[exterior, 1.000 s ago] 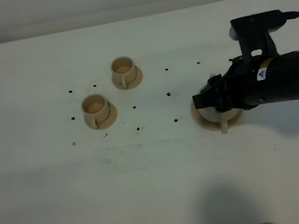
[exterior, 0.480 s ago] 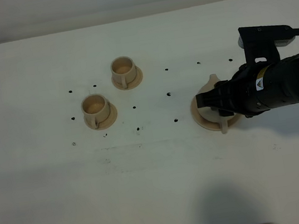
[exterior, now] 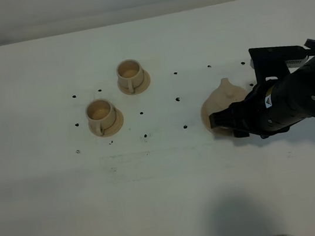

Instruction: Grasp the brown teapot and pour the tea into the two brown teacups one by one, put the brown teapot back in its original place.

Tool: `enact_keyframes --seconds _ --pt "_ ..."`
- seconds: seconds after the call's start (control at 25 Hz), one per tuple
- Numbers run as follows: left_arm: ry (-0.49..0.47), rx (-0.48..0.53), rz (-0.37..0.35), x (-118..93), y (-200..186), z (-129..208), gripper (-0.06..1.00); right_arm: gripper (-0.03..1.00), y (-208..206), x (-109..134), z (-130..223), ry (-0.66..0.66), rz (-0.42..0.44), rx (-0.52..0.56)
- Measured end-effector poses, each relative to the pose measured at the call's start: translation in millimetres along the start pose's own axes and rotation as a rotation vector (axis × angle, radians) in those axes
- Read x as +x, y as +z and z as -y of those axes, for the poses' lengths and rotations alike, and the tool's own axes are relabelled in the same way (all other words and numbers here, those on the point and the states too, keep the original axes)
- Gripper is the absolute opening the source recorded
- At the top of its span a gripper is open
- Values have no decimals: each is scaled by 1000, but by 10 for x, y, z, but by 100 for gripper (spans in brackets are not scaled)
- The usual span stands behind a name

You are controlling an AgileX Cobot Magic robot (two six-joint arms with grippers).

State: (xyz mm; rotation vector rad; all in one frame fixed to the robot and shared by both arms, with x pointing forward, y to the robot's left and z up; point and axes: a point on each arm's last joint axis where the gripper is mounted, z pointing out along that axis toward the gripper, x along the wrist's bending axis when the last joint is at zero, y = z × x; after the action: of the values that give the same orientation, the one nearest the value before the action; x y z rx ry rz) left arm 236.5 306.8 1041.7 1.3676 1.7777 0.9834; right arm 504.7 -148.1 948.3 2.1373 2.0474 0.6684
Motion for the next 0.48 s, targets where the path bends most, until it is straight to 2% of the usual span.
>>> enact_keyframes --seconds 0.48 --pt "0 0 0 0 0 0 31 45 211 74 -157 -52 73 82"
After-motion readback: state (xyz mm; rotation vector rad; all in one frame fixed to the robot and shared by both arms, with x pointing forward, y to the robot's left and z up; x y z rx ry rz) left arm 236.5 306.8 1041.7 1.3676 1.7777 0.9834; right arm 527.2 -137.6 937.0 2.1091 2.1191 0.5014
